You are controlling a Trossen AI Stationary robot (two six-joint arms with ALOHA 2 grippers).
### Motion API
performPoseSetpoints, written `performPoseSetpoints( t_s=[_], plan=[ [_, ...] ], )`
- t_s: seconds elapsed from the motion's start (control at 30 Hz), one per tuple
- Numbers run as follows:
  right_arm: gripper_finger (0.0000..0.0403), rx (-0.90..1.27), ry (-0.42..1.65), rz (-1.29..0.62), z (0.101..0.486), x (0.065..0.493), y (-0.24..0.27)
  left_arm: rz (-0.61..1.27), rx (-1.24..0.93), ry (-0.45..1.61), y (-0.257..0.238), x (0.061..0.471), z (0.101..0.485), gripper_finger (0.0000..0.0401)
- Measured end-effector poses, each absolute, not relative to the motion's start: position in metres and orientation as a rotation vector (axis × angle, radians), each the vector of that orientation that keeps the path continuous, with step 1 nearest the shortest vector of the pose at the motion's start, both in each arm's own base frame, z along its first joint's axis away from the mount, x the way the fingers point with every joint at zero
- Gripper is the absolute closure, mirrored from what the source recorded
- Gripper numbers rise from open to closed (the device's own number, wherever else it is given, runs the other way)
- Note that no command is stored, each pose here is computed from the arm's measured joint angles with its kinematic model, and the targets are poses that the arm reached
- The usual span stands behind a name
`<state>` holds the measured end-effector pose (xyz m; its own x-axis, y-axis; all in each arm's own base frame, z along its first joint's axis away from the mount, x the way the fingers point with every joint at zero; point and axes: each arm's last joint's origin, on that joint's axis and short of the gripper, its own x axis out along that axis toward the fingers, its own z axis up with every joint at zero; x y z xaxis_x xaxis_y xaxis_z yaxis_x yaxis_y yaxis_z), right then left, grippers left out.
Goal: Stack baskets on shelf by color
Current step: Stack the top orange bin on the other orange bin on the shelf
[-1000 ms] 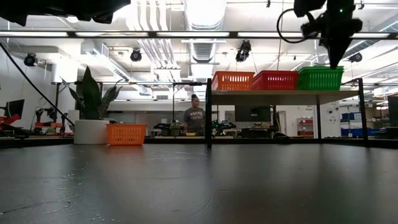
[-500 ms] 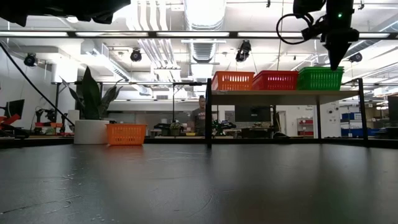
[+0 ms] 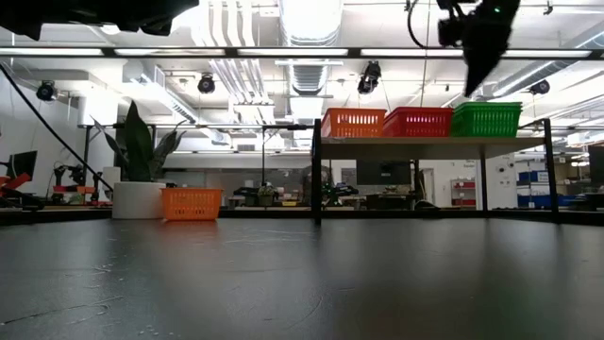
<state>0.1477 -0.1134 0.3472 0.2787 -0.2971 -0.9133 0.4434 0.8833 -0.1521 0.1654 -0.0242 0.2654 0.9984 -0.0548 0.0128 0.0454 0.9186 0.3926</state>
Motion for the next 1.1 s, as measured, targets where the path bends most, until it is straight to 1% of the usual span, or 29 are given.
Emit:
performPoseSetpoints(
  t_s=[0.1, 0.23, 0.5, 0.63, 0.77, 0.93, 1.1],
  plan=[
    [0.0394, 0.097, 1.104, -0.469, 0.354, 0.159, -0.11, -0.05, 0.402, -0.033, -0.024, 0.167, 0.266, 0.0401],
    [0.0394, 0.053, 0.99, -0.341, 0.361, 0.173, -0.096, -0.052, 0.403, -0.021, -0.025, 0.17, 0.264, 0.0401],
    [0.0394, -0.065, 0.829, -0.119, 0.363, 0.189, -0.044, -0.043, 0.401, -0.04, -0.026, 0.179, 0.262, 0.0401],
    [0.0394, -0.132, 0.69, -0.042, 0.354, 0.188, -0.02, -0.04, 0.398, -0.021, -0.027, 0.185, 0.26, 0.0401],
    [0.0394, -0.216, 0.585, -0.008, 0.333, 0.182, -0.004, -0.014, 0.393, -0.031, -0.028, 0.192, 0.258, 0.0401],
    [0.0394, -0.321, 0.454, 0.002, 0.309, 0.171, 0.0, 0.009, 0.363, -0.036, -0.028, 0.202, 0.253, 0.0401],
    [0.0394, -0.365, 0.307, 0.009, 0.296, 0.156, 0.0, 0.015, 0.27, 0.0, -0.03, 0.211, 0.244, 0.0401]
  ],
)
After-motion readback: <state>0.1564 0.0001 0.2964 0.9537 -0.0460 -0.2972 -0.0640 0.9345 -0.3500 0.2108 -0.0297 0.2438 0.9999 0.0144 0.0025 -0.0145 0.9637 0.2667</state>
